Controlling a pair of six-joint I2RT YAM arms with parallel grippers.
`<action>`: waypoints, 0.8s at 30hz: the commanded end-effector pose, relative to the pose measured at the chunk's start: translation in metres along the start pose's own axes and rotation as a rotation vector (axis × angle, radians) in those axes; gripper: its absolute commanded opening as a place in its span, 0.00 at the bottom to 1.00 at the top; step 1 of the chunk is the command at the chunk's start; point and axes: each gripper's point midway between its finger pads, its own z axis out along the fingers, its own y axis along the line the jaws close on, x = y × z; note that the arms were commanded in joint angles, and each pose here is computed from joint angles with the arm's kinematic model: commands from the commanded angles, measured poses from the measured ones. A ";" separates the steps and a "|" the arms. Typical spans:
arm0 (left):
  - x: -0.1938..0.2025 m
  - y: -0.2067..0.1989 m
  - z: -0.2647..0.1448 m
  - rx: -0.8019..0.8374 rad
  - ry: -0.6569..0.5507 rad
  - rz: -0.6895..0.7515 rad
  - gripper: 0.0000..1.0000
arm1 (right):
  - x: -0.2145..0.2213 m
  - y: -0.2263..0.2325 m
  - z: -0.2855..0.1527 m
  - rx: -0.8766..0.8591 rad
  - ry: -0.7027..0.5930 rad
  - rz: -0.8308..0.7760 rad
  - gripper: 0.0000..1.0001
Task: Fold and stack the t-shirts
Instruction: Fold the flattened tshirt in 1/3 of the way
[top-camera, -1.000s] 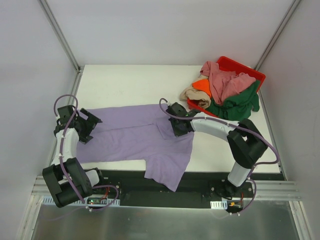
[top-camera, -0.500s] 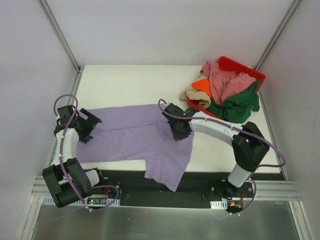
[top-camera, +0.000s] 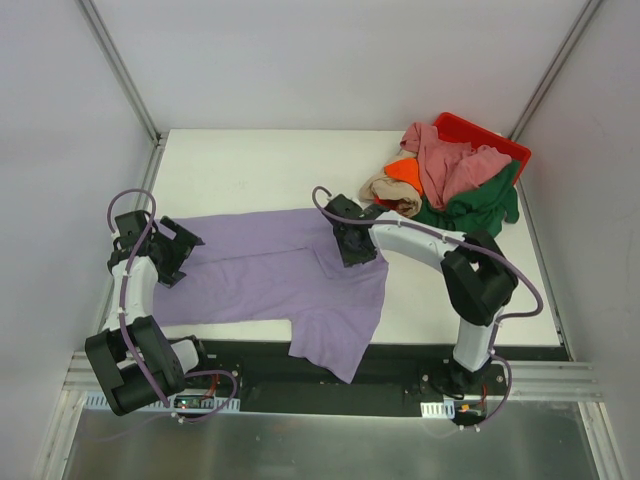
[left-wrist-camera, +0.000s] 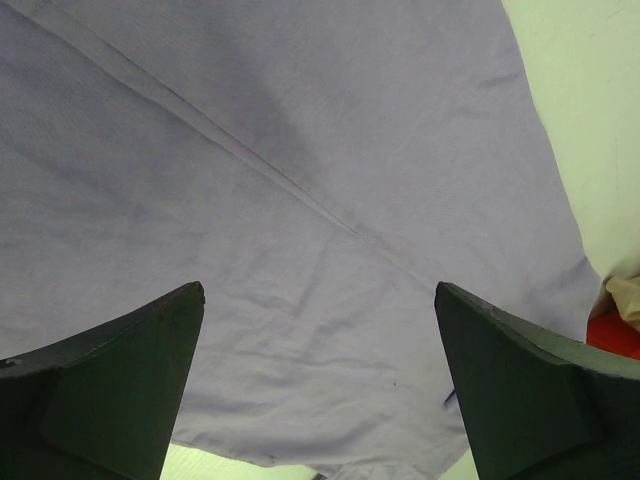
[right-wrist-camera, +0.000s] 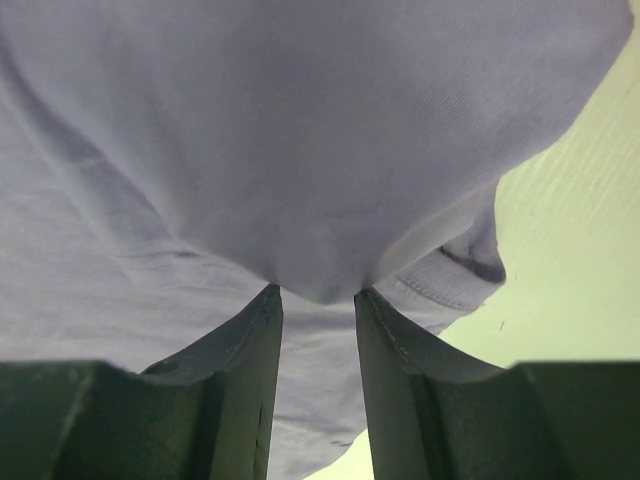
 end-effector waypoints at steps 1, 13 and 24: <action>-0.008 -0.010 -0.005 0.029 -0.028 0.015 0.99 | -0.010 0.004 0.005 -0.028 -0.013 -0.013 0.38; -0.007 -0.007 -0.003 0.017 -0.023 0.002 0.99 | 0.005 0.006 0.018 -0.043 0.020 0.003 0.38; -0.008 -0.010 -0.004 0.024 -0.025 0.007 0.99 | 0.017 0.006 0.021 -0.050 0.040 0.026 0.34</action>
